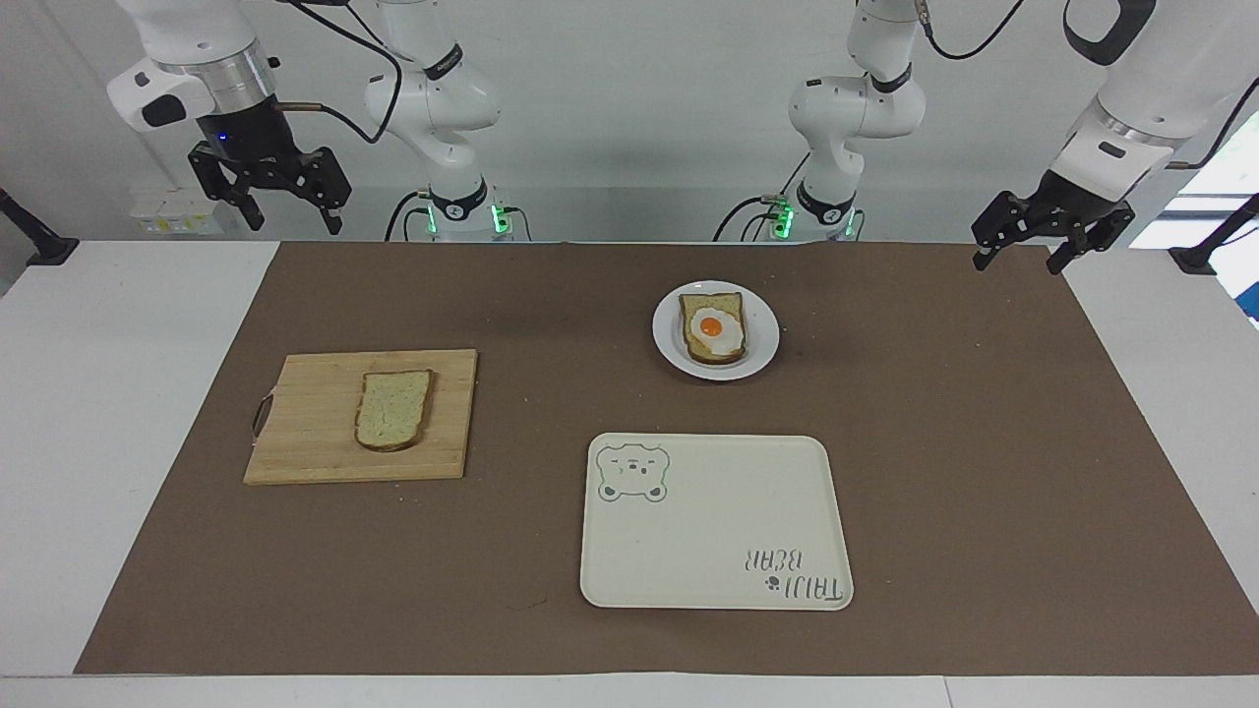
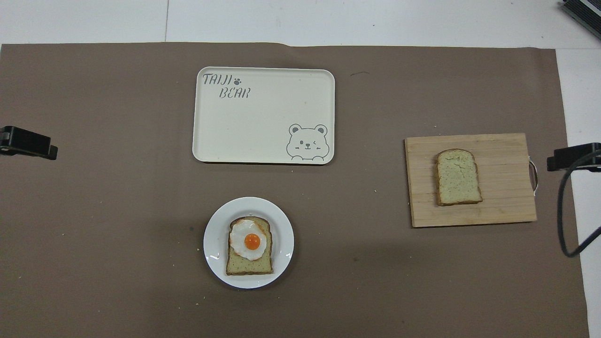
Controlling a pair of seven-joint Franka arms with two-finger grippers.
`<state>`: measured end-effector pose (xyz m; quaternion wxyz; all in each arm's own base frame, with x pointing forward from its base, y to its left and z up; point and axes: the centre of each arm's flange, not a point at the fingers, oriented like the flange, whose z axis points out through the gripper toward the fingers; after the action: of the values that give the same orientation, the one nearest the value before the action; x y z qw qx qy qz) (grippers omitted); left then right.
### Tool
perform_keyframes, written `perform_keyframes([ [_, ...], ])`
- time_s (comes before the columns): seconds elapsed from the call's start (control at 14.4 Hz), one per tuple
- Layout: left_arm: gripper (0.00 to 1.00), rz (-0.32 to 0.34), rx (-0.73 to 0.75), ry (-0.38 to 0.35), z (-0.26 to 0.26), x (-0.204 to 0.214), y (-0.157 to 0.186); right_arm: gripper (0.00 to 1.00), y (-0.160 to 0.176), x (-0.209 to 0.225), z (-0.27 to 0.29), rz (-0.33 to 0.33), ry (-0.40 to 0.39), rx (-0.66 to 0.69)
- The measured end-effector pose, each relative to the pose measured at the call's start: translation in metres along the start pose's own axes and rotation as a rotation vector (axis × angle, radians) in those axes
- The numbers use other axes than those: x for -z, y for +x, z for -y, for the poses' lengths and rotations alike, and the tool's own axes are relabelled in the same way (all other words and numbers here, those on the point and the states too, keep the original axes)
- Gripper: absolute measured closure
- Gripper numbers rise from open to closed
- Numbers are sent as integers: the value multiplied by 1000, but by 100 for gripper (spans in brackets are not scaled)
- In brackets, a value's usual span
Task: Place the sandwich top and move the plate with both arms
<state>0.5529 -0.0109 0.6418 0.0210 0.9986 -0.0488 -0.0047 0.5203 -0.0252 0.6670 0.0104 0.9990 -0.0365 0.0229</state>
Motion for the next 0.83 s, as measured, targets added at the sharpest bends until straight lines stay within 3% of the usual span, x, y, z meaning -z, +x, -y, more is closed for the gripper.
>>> perform_keyframes([
  [0.83,0,0,0,0,0,0,0,0,-1,-4,0,9,0,0],
])
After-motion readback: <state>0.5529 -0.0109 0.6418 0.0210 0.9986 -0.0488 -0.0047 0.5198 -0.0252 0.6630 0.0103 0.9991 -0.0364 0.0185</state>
